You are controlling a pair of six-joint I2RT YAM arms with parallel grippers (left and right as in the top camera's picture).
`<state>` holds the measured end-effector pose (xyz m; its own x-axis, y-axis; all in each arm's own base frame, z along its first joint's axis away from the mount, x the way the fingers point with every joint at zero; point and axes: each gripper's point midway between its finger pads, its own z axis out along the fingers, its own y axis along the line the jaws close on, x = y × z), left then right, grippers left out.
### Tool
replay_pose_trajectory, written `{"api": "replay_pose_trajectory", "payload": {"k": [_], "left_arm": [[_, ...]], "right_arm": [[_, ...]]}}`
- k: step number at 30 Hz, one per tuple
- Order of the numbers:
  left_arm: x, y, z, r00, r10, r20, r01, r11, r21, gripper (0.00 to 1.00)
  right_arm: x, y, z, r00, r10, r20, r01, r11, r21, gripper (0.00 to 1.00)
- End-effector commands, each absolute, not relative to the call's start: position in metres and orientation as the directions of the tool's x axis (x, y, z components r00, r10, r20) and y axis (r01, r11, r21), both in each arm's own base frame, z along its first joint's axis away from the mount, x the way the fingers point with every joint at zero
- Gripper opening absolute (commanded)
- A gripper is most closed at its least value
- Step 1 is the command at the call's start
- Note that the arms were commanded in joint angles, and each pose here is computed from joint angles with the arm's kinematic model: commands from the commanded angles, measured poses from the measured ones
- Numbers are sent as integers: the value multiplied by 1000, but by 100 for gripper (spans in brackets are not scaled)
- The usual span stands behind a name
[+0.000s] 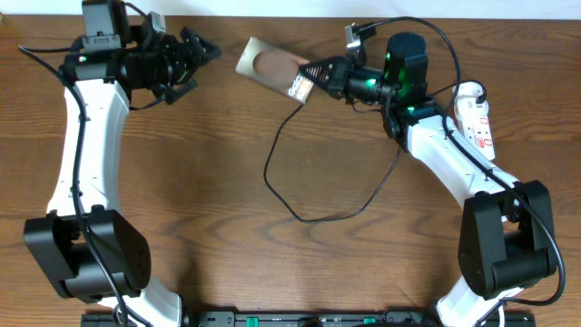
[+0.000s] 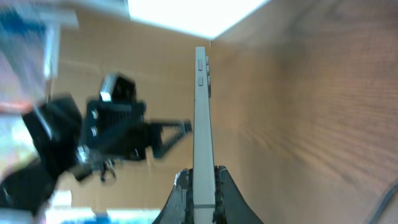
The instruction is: Plug charger to phone and switch on socket
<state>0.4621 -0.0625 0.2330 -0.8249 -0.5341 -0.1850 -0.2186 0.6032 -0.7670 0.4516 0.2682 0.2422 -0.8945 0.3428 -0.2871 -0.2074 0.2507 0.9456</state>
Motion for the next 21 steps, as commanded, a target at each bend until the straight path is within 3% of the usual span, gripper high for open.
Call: {"api": "replay_pose_trajectory", "payload": {"k": [1,9,15,21], "left_arm": [[466,-84,235,-798,-598,-74,-303,505,-809,94],[486,-111,239,-743,-652,-154,-298,528,-795,94],[486,-107,226,-722,-672,-163,-336,547,-767,94],[489,-114,209,-700,-710,-77,-372,454,-809,94]], "right_arm": [[464,278,274,-851,488,-193,-113,188,976,1],[470,294,264,-782,620,58,121,60,991,1],[473,295,272,-771,626,118,142,-11,990,1],[473,298,265,-761,627,168,191,-32,981,1]]}}
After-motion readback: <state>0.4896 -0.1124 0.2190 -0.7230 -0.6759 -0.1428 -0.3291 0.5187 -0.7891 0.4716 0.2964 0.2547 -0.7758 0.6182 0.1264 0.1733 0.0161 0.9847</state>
